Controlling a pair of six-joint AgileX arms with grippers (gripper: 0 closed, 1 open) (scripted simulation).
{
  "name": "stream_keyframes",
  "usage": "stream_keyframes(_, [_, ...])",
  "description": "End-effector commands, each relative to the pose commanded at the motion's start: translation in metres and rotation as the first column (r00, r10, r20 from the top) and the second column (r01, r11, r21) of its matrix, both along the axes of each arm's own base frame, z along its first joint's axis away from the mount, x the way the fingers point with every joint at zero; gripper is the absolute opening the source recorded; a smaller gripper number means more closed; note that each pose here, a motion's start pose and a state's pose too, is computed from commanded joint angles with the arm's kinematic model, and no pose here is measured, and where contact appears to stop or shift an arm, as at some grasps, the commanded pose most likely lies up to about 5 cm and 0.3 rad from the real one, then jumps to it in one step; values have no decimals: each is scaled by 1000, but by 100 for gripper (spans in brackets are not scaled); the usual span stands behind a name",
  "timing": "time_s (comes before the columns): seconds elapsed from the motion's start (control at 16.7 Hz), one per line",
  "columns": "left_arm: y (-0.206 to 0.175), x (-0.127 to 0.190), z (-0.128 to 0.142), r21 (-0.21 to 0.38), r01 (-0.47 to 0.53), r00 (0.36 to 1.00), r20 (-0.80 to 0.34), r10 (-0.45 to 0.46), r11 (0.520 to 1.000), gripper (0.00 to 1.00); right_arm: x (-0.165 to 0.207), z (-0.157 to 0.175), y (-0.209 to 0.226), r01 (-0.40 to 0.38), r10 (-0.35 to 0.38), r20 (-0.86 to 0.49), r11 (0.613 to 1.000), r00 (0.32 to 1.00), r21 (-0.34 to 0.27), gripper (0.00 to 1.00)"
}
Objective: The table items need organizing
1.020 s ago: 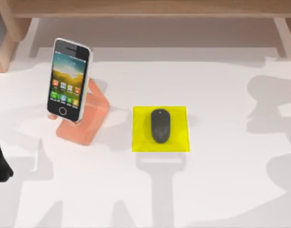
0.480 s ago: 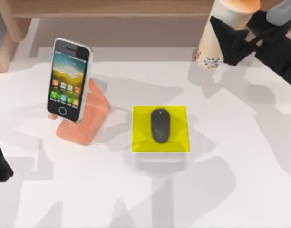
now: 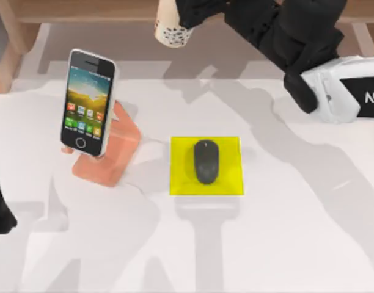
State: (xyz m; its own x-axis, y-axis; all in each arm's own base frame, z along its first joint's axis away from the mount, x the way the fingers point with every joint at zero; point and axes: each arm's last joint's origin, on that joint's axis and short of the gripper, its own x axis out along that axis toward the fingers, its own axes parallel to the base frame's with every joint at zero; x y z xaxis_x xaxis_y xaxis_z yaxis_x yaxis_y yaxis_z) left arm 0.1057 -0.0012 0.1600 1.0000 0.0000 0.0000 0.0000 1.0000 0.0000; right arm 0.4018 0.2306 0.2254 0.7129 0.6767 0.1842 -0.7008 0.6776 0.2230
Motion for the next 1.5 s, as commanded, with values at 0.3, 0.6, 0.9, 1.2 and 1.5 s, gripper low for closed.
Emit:
stream_keyframes(0.3, [0,0,0,0,0,1000,0,0,1000,100,24,18,33,302,-305,-25,949,952,-84,0])
stream_keyframes(0.6, [0,0,0,0,0,1000,0,0,1000,100,50,30,32,608,-622,8,763,783,-221,0])
stream_keyframes(0.9, [0,0,0,0,0,1000,0,0,1000,100,59,29,30,685,-709,32,668,705,-292,0])
stream_keyframes(1.2, [0,0,0,0,0,1000,0,0,1000,100,57,30,31,681,-704,30,674,709,-286,0])
stream_keyframes(1.5, [0,0,0,0,0,1000,0,0,1000,100,58,32,30,686,-708,34,669,705,-285,0])
